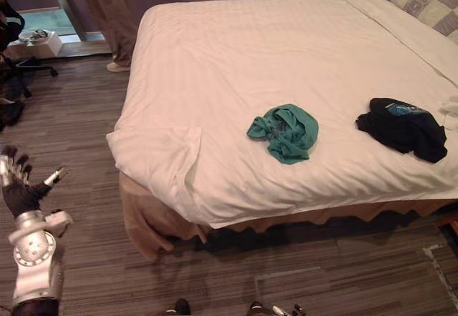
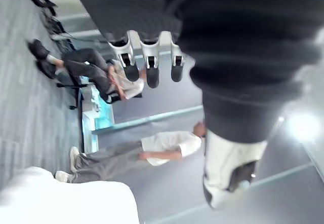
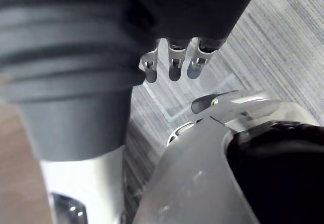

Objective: Tidy the bed and pick cloth on bed and put in laundry

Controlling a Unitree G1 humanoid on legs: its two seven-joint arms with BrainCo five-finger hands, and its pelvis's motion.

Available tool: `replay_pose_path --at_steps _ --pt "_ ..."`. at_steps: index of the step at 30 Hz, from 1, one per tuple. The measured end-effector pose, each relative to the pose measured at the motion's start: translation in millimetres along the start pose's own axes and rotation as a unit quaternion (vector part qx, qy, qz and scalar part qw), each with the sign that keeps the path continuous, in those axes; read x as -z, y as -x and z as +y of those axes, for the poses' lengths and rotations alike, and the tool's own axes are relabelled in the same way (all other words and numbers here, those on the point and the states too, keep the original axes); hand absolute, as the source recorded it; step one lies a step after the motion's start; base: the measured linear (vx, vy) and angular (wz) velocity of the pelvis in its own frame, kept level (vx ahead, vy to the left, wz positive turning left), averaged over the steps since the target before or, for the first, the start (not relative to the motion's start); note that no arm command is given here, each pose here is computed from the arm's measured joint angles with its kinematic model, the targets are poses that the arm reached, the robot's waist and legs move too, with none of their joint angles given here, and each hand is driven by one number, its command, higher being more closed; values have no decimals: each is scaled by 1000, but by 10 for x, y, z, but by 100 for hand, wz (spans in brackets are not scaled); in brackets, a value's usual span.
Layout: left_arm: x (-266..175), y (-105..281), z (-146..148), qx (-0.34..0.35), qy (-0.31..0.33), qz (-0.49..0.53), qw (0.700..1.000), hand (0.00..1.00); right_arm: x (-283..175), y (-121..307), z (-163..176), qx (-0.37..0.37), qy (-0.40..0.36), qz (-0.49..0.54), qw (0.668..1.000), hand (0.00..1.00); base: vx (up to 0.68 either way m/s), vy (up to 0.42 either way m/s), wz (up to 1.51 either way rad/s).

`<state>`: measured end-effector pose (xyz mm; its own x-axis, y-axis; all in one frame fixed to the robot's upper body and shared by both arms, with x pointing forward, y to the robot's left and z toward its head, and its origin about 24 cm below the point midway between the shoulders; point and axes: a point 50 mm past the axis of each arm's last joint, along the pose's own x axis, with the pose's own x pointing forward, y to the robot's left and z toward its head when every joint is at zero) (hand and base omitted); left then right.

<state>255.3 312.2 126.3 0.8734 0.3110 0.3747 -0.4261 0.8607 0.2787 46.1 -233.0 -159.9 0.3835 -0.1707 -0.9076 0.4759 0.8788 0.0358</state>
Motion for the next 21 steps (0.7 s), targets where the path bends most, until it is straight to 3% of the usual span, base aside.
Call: replay_pose_path --at_steps 7,17,18,21 --pt "-9 -570 -383 51 -54 51 996 0 -224 -19 48 -17 9 -44 999 0 -107 18 -28" --pt "-392 -1181 -631 24 -202 84 976 0 -756 -12 546 -90 78 -148 982 0 -21 12 -13" --pt "-443 -1227 -623 16 -205 86 975 100 -814 -13 600 -96 82 -157 980 0 0 0 0" --pt "-557 -1337 -601 -8 -219 100 971 100 -1006 -3 767 -116 79 -186 973 0 -2 -4 -4"
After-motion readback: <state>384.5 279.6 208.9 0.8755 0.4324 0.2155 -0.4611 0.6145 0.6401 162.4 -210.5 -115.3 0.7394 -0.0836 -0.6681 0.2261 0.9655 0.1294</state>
